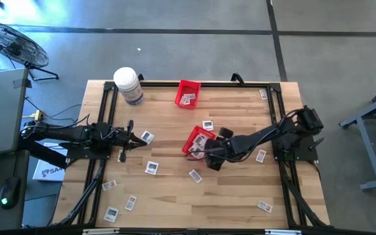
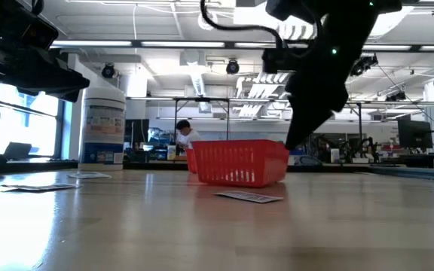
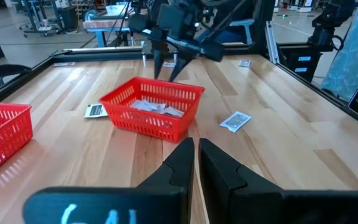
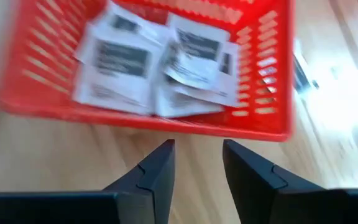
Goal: Pick & Place First Aid Supplies
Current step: Put the white ointment pack into the top red bin
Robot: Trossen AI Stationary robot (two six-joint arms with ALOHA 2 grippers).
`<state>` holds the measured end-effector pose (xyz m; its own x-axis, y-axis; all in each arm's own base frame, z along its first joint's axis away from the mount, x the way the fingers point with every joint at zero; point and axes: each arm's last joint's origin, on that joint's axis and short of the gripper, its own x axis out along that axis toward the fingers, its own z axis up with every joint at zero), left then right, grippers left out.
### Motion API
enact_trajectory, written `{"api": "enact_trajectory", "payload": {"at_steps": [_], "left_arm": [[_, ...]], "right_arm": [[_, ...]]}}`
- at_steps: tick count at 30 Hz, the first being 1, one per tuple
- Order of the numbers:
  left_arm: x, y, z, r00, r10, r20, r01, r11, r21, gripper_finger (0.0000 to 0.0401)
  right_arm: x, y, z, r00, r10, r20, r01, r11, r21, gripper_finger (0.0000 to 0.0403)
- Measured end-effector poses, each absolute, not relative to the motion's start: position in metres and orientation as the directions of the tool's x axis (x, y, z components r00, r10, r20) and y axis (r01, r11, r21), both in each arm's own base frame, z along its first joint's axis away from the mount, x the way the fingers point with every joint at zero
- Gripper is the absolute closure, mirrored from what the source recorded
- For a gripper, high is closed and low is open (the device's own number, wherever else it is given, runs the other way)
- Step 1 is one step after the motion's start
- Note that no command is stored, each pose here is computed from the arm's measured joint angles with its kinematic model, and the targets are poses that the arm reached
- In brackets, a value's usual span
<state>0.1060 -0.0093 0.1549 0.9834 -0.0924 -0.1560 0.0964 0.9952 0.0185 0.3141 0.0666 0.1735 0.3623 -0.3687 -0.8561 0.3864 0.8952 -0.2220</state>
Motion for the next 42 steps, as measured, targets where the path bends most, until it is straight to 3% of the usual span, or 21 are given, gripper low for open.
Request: {"api": "enact_trajectory", "payload": {"at_steps": [8,13,21,27,42], "left_arm": [[0.106,-0.009,0.155,0.983,-0.092,-0.156,0.096,0.995,0.018,0.0380],[0.106,-0.009,0.155,0.983,-0.092,-0.156,0.096,0.995,0.019,0.0380],[0.106,-0.009,0.155,0.983,-0.092,-0.156,0.096,0.995,0.019,0.0380],[0.106,-0.009,0.155,0.983,-0.093,-0.156,0.097,0.995,0.019,0.0380],[0.106,-0.009,0.155,0.983,-0.093,-0.156,0.097,0.995,0.018,0.0380]], "right_arm": [[0.317,0.120,0.186,0.491,-0.139,-0.860,0.165,0.984,-0.065,0.0274],[0.321,0.152,0.170,0.582,-0.001,-0.813,0.032,0.999,0.022,0.0274],[0.338,0.164,0.140,0.647,0.040,-0.761,-0.054,0.999,0.007,0.0274],[0.341,0.166,0.125,0.630,0.050,-0.775,-0.099,0.995,-0.017,0.0274],[0.347,0.149,0.099,0.551,-0.006,-0.834,0.011,1.000,0.001,0.0288]]}}
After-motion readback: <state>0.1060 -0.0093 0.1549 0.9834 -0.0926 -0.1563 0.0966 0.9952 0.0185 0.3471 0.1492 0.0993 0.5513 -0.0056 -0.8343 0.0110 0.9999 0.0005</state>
